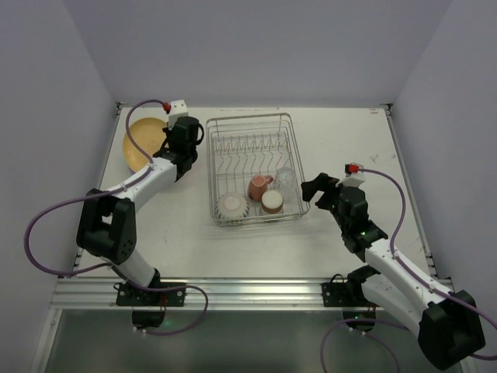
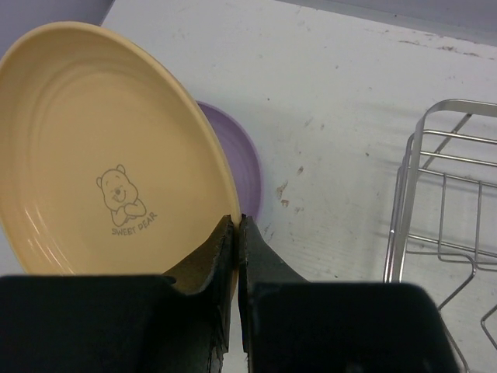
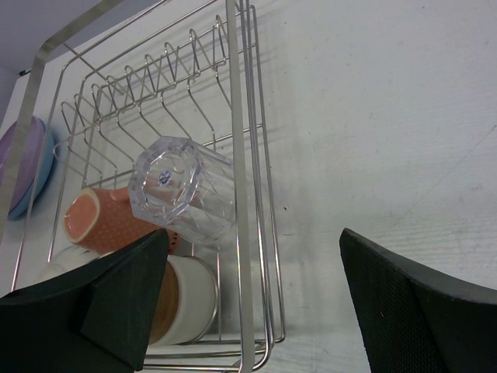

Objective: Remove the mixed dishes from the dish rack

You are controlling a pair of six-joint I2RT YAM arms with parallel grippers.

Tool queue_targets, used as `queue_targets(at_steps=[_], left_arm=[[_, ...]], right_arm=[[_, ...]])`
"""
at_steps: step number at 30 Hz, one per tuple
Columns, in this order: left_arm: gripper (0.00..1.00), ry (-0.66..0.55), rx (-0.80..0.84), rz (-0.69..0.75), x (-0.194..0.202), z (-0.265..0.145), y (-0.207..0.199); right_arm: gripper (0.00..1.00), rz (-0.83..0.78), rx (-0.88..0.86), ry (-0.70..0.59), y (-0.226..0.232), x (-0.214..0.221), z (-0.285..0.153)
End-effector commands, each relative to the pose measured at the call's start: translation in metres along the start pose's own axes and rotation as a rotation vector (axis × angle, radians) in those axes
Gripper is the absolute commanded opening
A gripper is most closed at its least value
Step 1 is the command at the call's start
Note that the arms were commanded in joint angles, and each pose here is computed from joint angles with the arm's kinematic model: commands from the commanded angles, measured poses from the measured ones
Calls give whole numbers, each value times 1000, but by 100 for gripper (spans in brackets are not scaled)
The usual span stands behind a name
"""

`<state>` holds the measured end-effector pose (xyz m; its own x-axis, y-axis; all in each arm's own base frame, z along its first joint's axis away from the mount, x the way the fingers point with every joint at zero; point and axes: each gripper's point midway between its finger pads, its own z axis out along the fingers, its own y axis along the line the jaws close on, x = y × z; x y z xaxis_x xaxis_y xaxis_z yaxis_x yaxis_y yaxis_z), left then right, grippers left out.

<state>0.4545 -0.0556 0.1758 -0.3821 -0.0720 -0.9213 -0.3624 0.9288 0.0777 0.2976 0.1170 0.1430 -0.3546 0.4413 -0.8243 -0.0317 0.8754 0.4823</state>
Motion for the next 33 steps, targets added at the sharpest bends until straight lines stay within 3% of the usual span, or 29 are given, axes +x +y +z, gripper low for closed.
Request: queue_targets(at_steps=[1, 20, 27, 33], left_arm=[[0, -89, -36, -79, -35, 11, 5], [0, 28, -68, -39, 9, 52, 2], [18, 83, -94, -6, 28, 60, 6], [26, 103, -92, -3, 33, 67, 4]], right_arm=[[93, -13, -45, -53, 14, -19, 2], [95, -24, -61, -54, 16, -19, 1], [95, -22, -63, -54, 16, -19, -1], [95, -21, -65, -60, 16, -21, -2]])
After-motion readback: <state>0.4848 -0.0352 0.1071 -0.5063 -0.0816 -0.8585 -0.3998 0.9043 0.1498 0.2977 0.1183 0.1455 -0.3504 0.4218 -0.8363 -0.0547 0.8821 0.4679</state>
